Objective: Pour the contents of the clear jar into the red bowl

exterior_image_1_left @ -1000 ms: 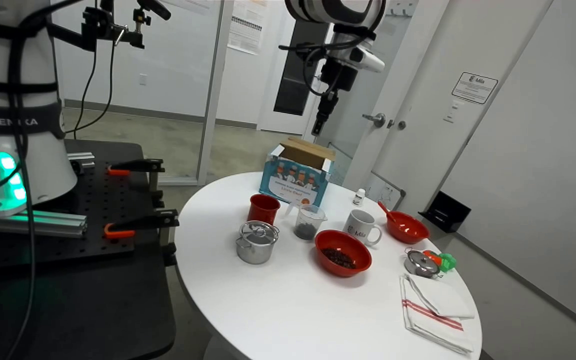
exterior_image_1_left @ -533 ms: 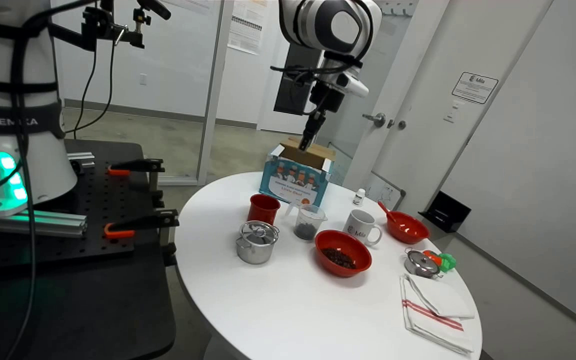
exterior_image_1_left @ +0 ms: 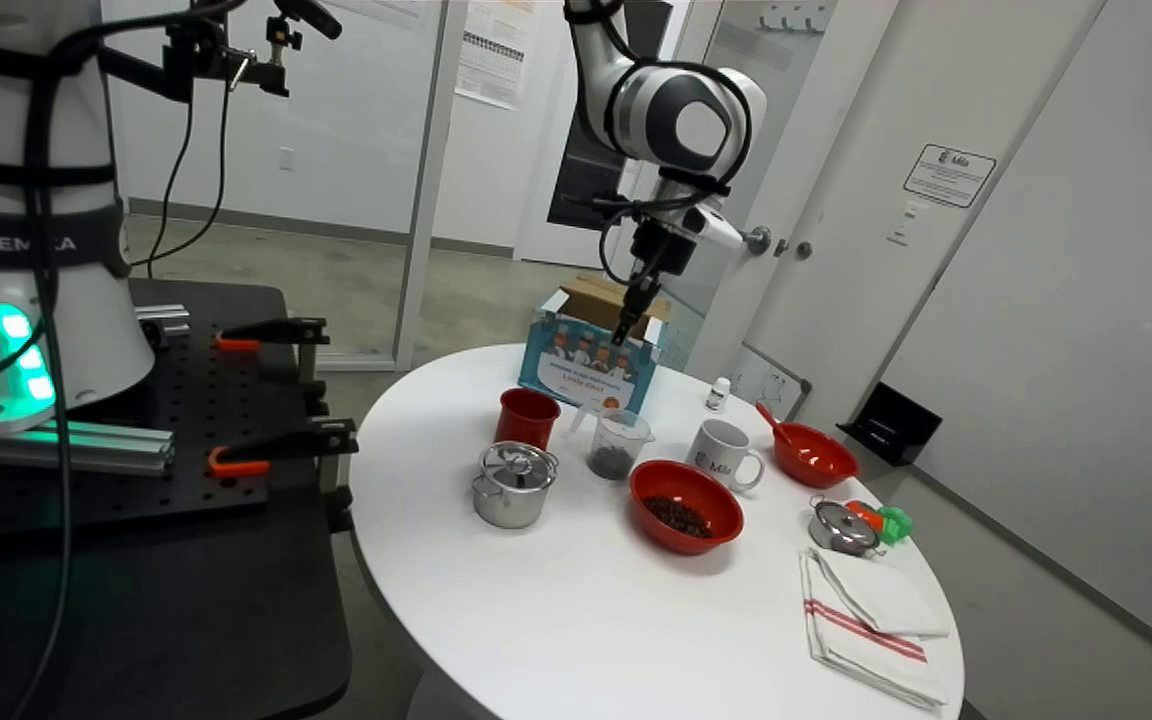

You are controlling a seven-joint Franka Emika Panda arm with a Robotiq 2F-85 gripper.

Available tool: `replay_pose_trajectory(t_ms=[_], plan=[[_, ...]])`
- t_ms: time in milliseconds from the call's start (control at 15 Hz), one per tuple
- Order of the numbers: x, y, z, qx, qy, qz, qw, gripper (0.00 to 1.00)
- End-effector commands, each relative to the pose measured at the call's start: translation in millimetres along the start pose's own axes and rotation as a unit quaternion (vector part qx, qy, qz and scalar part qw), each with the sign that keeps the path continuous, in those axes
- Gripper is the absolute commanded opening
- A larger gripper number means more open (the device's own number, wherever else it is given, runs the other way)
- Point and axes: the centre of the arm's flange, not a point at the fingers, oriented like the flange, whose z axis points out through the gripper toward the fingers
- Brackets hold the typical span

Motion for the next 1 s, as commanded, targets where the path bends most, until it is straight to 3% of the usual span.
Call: replay_pose_trajectory(t_ms=[0, 400, 933], plan=[[19.4, -38.5, 18.6, 0.001, -0.005, -0.002, 1.0000, 1.00], [33.9, -69.8, 59.5, 0.009, -0.039, 0.047, 0.9981, 1.00], [39.0, -74.1, 83.1, 0.018, -0.083, 0.132, 0.9877, 1.00]])
